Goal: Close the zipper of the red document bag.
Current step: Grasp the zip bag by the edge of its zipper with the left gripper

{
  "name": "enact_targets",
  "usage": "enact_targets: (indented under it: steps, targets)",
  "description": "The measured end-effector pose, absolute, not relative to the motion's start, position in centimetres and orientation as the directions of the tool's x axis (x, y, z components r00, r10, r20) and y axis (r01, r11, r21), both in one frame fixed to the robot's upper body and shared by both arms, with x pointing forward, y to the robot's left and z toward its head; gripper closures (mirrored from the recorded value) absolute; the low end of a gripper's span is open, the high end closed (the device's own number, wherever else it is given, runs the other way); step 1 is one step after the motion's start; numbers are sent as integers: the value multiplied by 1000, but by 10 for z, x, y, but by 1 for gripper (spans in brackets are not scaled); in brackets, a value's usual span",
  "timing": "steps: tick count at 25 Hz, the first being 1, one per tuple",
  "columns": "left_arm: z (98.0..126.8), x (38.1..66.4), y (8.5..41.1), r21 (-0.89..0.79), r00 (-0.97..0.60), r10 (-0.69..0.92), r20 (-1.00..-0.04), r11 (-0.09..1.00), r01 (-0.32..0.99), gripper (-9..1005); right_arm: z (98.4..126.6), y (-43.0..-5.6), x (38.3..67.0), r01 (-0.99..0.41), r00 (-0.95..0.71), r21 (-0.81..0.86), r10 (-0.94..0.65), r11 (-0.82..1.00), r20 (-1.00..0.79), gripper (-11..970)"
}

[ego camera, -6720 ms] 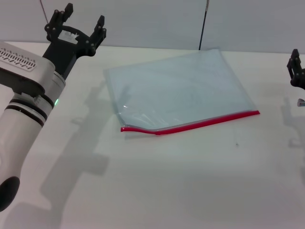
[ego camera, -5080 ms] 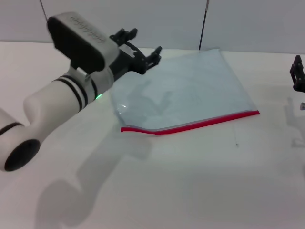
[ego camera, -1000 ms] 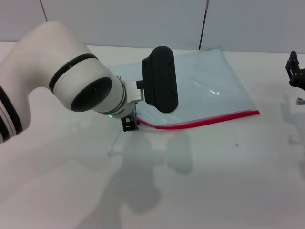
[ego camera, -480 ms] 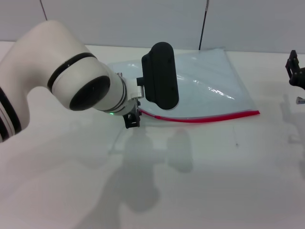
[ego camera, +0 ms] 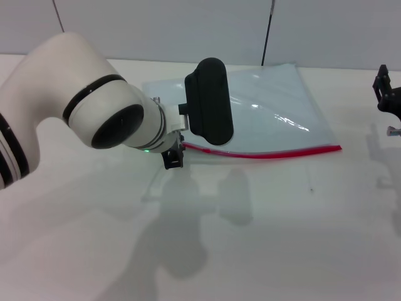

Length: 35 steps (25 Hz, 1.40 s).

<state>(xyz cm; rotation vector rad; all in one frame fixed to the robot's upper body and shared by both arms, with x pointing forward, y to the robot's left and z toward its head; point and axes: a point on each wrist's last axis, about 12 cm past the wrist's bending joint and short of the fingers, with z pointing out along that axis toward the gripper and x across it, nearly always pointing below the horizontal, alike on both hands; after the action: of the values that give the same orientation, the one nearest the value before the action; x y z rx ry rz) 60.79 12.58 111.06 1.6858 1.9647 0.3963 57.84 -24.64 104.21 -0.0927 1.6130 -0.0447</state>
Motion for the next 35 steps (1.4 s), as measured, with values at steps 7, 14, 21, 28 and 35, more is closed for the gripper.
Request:
enact_targets:
  steps: [7, 14, 21, 28, 35]
  targets:
    - [1112, 609, 124, 534, -115, 967, -227, 223, 816, 891, 1045, -242, 579, -41, -33, -71, -72, 997, -997, 356]
    - [1121, 608, 122, 551, -103, 945, -311, 267, 791, 929, 1047, -242, 580, -34, -21, -65, -66, 997, -998, 356]
    - [1149, 602, 120, 584, -53, 897, -439, 330, 742, 942, 1057, -253, 584, 63, 6, 27, 27, 998, -1000, 362]
    - [1173, 595, 132, 614, -23, 856, -516, 388, 687, 942, 1075, -253, 590, 93, 15, 135, 134, 986, -991, 369]
    - [1194, 591, 136, 639, 18, 819, -573, 433, 636, 942, 1111, -250, 595, 9, -27, 108, 108, 994, -994, 375]
